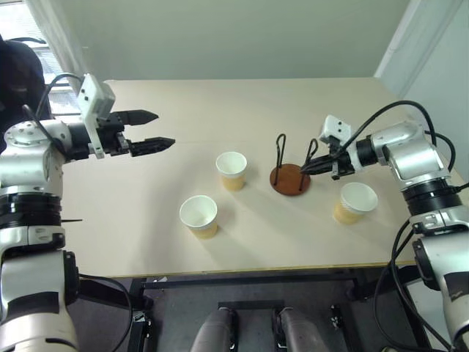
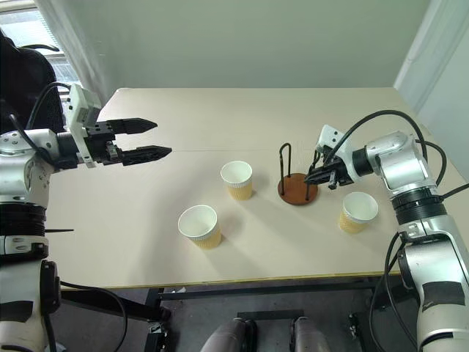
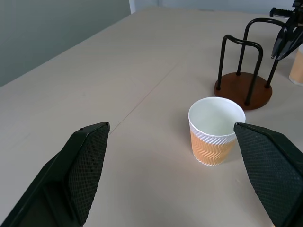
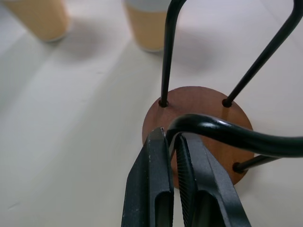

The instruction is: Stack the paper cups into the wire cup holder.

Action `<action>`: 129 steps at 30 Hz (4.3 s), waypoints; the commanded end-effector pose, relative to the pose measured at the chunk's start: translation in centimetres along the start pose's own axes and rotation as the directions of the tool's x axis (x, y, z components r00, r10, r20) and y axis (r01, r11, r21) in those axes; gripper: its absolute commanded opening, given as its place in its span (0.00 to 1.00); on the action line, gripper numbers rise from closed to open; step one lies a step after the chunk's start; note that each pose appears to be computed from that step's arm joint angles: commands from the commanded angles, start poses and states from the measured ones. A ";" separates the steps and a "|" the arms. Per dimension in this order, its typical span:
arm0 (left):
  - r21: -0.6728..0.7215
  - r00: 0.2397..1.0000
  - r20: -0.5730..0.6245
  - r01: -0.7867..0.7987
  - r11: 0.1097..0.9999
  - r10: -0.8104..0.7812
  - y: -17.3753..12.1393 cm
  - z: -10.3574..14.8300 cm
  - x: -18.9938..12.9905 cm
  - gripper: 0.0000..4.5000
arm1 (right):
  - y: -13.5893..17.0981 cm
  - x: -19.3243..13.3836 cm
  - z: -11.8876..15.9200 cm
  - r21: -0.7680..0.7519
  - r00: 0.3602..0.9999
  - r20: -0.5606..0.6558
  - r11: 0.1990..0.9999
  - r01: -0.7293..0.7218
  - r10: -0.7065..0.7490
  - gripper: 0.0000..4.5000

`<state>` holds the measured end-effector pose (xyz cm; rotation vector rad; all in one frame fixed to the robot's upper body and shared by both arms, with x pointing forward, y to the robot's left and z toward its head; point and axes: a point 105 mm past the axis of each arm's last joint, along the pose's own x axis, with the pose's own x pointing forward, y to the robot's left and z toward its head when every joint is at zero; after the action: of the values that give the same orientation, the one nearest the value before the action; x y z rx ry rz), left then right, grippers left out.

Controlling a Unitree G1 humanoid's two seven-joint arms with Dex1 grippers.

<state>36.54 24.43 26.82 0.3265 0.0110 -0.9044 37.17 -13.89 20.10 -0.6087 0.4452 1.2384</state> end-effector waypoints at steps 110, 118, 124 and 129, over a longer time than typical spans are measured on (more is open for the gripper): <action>0.089 0.823 -0.138 0.564 0.821 -0.550 -7.2 0.4 5.9 1.00 | 6.0 -7.1 -6.5 -0.331 0.893 -0.445 0.938 -0.098 -0.063 0.96; 0.092 0.825 -0.148 0.560 0.823 -0.545 -7.1 0.1 5.6 1.00 | 5.8 -6.3 -6.7 -0.347 0.896 -0.442 0.929 -0.124 -0.045 0.41; 0.091 0.832 -0.159 0.549 0.831 -0.532 -6.8 -0.1 5.3 1.00 | 5.4 -6.6 -6.8 -0.354 0.892 -0.451 0.925 -0.139 -0.038 0.00; 0.089 0.835 -0.162 0.544 0.834 -0.527 -6.7 -0.1 5.1 1.00 | 5.3 -7.1 -6.6 -0.356 0.884 -0.466 0.921 -0.160 -0.027 0.00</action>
<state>35.05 16.15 23.16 0.5025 0.2080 -1.4358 30.12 -22.26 17.31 -1.2138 0.6515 1.2626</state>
